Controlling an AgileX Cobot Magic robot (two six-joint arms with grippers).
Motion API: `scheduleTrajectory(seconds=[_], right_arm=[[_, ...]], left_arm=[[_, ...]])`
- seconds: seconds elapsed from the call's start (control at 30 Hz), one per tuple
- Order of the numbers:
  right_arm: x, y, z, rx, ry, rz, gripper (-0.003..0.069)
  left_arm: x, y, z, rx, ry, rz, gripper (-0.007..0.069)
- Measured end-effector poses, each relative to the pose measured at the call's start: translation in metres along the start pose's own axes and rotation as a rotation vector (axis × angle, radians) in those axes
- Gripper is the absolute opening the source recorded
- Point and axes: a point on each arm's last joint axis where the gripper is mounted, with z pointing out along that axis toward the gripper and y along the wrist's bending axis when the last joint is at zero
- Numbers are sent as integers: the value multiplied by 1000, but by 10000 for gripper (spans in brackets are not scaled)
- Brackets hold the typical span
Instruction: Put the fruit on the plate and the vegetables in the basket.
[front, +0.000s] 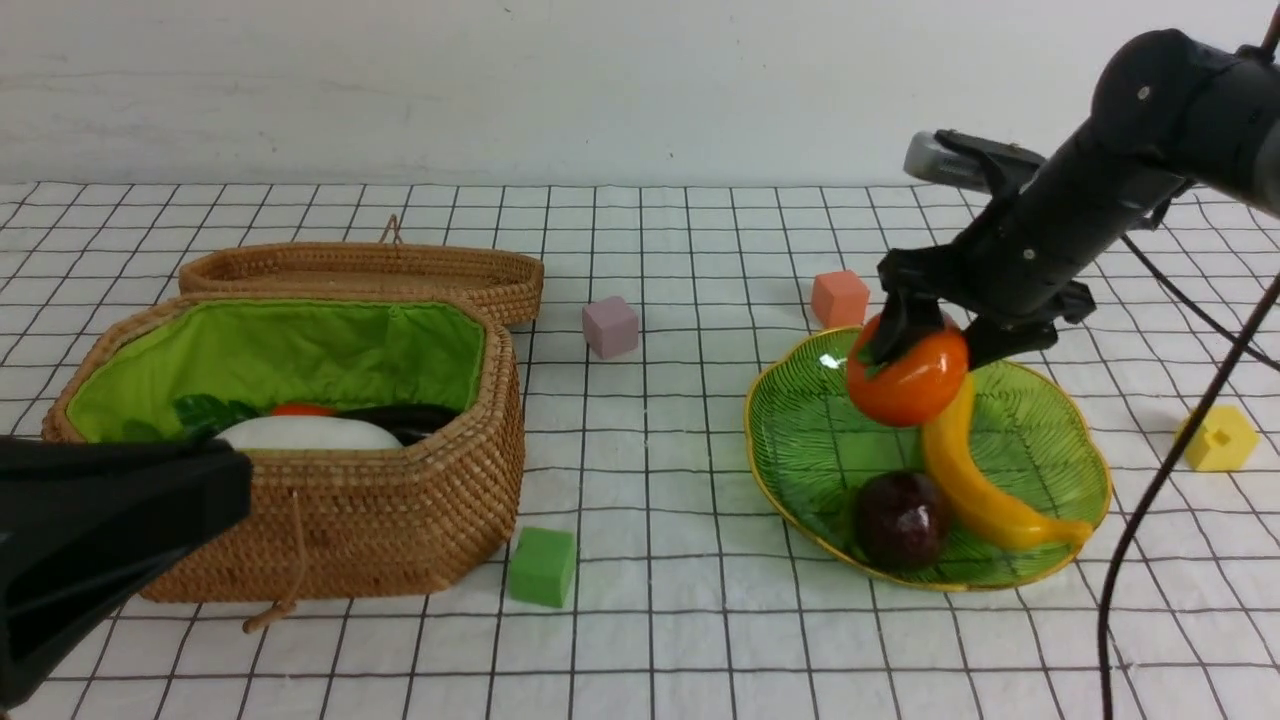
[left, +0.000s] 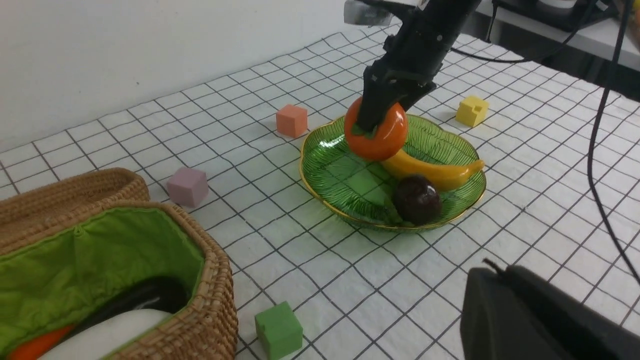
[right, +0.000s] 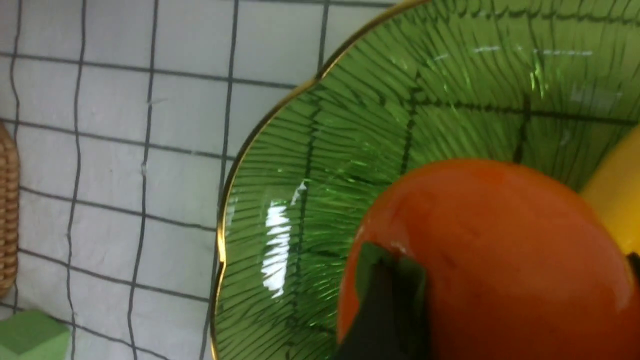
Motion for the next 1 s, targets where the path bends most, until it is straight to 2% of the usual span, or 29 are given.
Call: scheduleTrajectory(seconds=[0.03, 0.1, 0.17, 0.27, 0.3, 0.33, 0.37, 0.4, 0.5, 0.57, 0.6, 0.63, 0.7, 0.83, 0.87, 0.9, 1.0], right_arm=[[0, 1, -4, 2, 0, 5, 656], [2, 5, -17, 7, 13, 10, 673], [4, 9, -36, 20, 20, 0, 663], [11, 15, -71, 58, 20, -24, 608], [18, 23, -104, 91, -22, -40, 531], [20, 23, -107, 95, -24, -41, 521], [34, 31, -138, 113, -71, -56, 420], [37, 31, -139, 116, -67, -54, 407], [88, 39, -179, 127, -91, -57, 181], [114, 42, -195, 125, -104, -56, 114], [140, 42, -201, 126, -96, -45, 47], [161, 42, -208, 127, -105, -32, 18], [209, 42, -225, 128, -170, -3, -8], [274, 36, -232, 142, -259, 33, 0], [280, 36, -235, 141, -276, 33, 1], [307, 32, -235, 148, -320, 41, 6], [325, 29, -232, 147, -352, 51, 8]], left_arm=[[0, 0, 0, -2, 2, 4, 13], [0, 0, 0, -5, 3, 8, 15], [0, 1, 0, -6, 4, 10, 15], [0, 1, 0, -6, 3, 9, 1], [3, 1, -3, -6, -16, -4, -13], [3, 1, -3, -6, -19, -4, -13], [12, 1, -9, -5, -63, -17, -13], [13, 1, -9, -5, -68, -20, -13], [47, 1, -21, 0, -180, -77, -13], [57, 1, -23, 3, -210, -92, -13], [73, 2, -23, 5, -244, -101, -13], [80, 2, -24, 7, -277, -104, -13], [90, 2, -27, 12, -358, -108, -13], [97, 2, -29, 16, -426, -109, -13], [97, 2, -29, 16, -426, -109, -13], [99, 2, -29, 15, -417, -109, -13], [100, 2, -28, 14, -395, -109, -13]])
